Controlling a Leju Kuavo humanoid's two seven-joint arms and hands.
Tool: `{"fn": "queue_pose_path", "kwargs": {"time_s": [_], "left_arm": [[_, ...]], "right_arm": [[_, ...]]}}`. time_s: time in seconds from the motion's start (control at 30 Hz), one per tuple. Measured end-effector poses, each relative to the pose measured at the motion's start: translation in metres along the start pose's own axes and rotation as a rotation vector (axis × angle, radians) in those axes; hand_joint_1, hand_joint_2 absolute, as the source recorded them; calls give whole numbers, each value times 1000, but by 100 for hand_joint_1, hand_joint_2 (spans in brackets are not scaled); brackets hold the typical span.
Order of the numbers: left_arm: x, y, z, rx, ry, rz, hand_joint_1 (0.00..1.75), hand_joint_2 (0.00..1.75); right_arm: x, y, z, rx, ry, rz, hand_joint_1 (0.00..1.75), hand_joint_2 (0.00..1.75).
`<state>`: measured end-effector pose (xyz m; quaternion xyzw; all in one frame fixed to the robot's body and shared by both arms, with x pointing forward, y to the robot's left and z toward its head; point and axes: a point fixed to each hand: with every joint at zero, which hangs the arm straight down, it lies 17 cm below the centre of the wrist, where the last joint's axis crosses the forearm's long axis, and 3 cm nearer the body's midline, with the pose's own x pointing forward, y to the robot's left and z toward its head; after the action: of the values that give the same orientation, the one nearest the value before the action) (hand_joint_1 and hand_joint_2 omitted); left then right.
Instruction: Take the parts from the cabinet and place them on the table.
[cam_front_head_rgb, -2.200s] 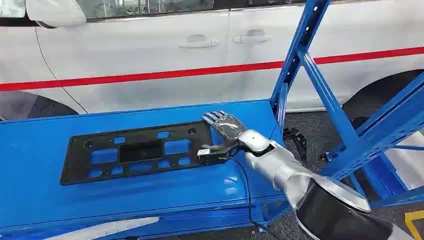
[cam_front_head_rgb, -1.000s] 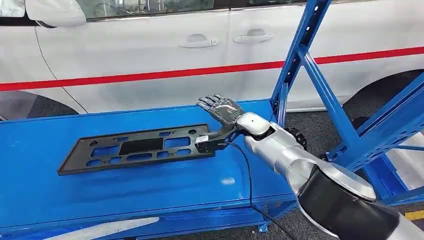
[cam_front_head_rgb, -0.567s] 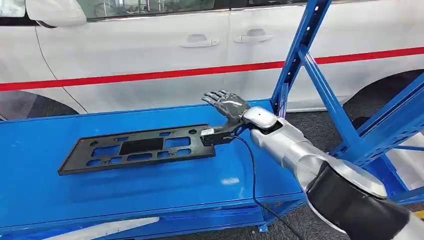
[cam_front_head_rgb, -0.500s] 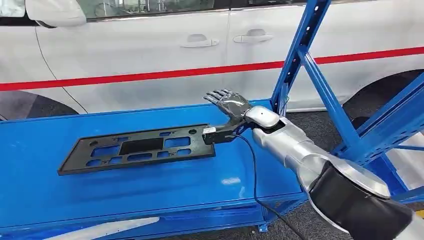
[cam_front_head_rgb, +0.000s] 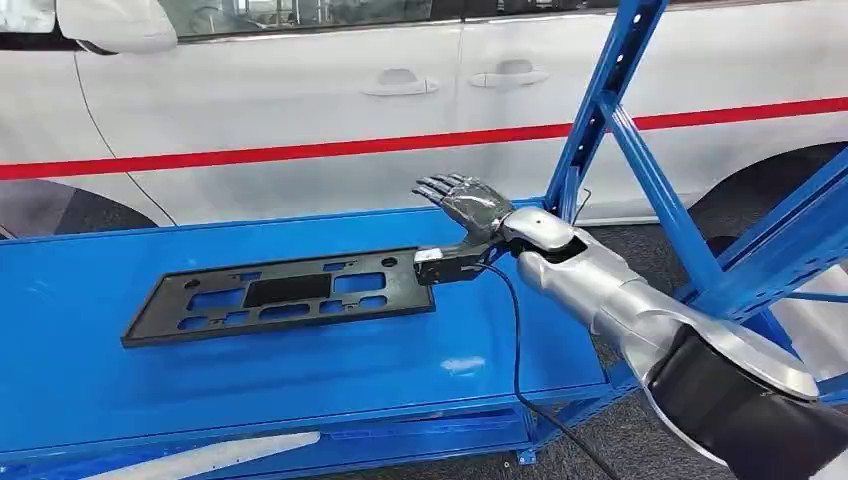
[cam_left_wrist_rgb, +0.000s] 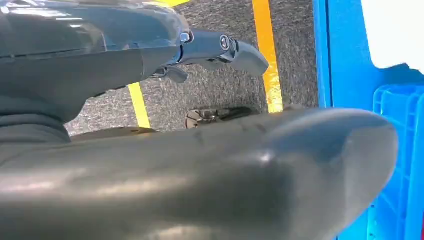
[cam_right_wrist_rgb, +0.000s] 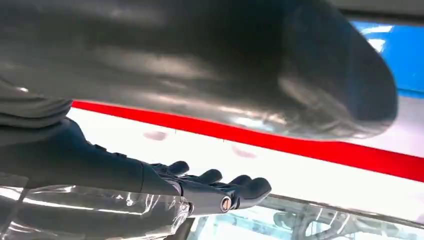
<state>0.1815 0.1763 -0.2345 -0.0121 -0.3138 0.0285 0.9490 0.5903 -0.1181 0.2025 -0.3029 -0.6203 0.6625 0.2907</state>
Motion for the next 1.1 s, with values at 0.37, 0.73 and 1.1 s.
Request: {"fn": "queue_pose_path", "kwargs": {"time_s": [0.37,0.73,1.1], "left_arm": [[0,3,-1,16,1,9,0,0],[0,4,-1,22,-1,9,0,0],[-3,7,0,33,3,8,0,0]], "right_arm": [[13,33,10,24,-14,-55,0,0],[46,77,17,28,-40,-70,0,0],[61,91,12,63,-45,-82,0,0]]}}
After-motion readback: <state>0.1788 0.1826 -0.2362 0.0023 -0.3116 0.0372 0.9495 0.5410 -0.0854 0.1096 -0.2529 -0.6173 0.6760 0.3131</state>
